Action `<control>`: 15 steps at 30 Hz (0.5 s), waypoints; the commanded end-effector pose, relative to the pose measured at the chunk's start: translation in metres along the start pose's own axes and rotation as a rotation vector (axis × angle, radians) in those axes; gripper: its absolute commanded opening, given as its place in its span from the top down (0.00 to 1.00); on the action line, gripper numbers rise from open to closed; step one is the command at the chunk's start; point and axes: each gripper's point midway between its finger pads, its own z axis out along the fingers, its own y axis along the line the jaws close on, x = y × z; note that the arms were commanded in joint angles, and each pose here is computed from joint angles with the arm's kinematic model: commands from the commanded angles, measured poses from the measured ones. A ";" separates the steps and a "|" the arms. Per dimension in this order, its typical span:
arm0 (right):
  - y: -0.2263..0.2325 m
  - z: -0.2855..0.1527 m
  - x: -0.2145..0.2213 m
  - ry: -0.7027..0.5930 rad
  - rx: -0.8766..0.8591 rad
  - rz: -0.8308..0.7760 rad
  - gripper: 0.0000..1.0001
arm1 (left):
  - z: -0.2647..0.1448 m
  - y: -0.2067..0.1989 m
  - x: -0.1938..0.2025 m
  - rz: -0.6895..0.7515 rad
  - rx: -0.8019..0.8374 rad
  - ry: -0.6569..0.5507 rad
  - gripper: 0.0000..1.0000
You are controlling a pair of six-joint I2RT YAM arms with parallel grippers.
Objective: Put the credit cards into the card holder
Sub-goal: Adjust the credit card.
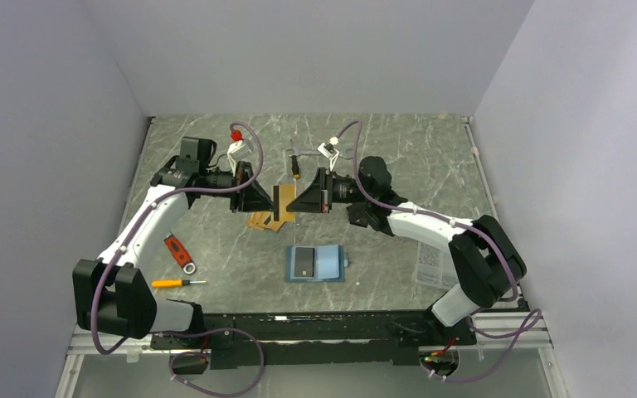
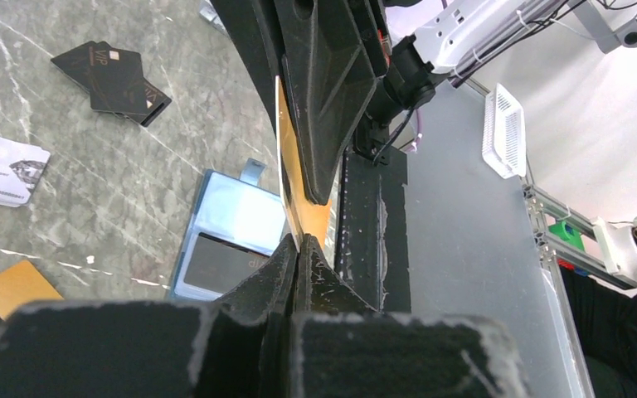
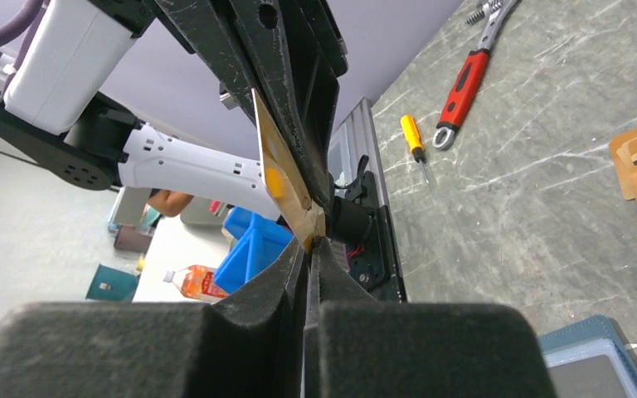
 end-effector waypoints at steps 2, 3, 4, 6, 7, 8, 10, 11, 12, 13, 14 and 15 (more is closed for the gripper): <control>0.022 -0.008 -0.026 -0.106 -0.032 -0.103 1.00 | 0.000 -0.009 0.005 -0.008 0.020 -0.005 0.75; 0.020 -0.009 -0.024 -0.102 -0.024 -0.099 1.00 | 0.000 -0.008 0.005 -0.016 0.011 -0.002 0.60; 0.017 -0.010 -0.021 -0.091 -0.010 -0.091 1.00 | 0.000 -0.007 0.006 -0.016 0.000 0.002 0.45; 0.007 -0.014 -0.010 -0.051 0.033 -0.068 1.00 | -0.001 -0.002 0.009 -0.003 -0.033 0.018 0.27; -0.001 -0.018 -0.002 -0.030 0.077 -0.058 1.00 | -0.001 0.002 0.012 0.006 -0.055 0.034 0.25; -0.014 -0.023 0.005 -0.011 0.138 -0.046 1.00 | -0.001 0.004 0.019 0.005 -0.075 0.064 0.25; -0.045 -0.039 0.028 0.054 0.302 0.008 1.00 | 0.000 0.013 0.034 0.018 -0.113 0.131 0.27; -0.058 -0.048 0.039 0.079 0.384 0.032 1.00 | 0.001 0.017 0.044 0.034 -0.129 0.168 0.28; -0.072 -0.059 0.053 0.106 0.465 0.068 1.00 | 0.002 0.022 0.053 0.058 -0.145 0.198 0.29; -0.082 -0.069 0.064 0.122 0.535 0.099 1.00 | 0.003 0.028 0.063 0.081 -0.173 0.231 0.29; -0.090 -0.080 0.075 0.129 0.596 0.135 1.00 | 0.005 0.033 0.073 0.110 -0.200 0.269 0.29; -0.098 -0.090 0.084 0.127 0.650 0.168 1.00 | 0.008 0.037 0.083 0.140 -0.220 0.309 0.29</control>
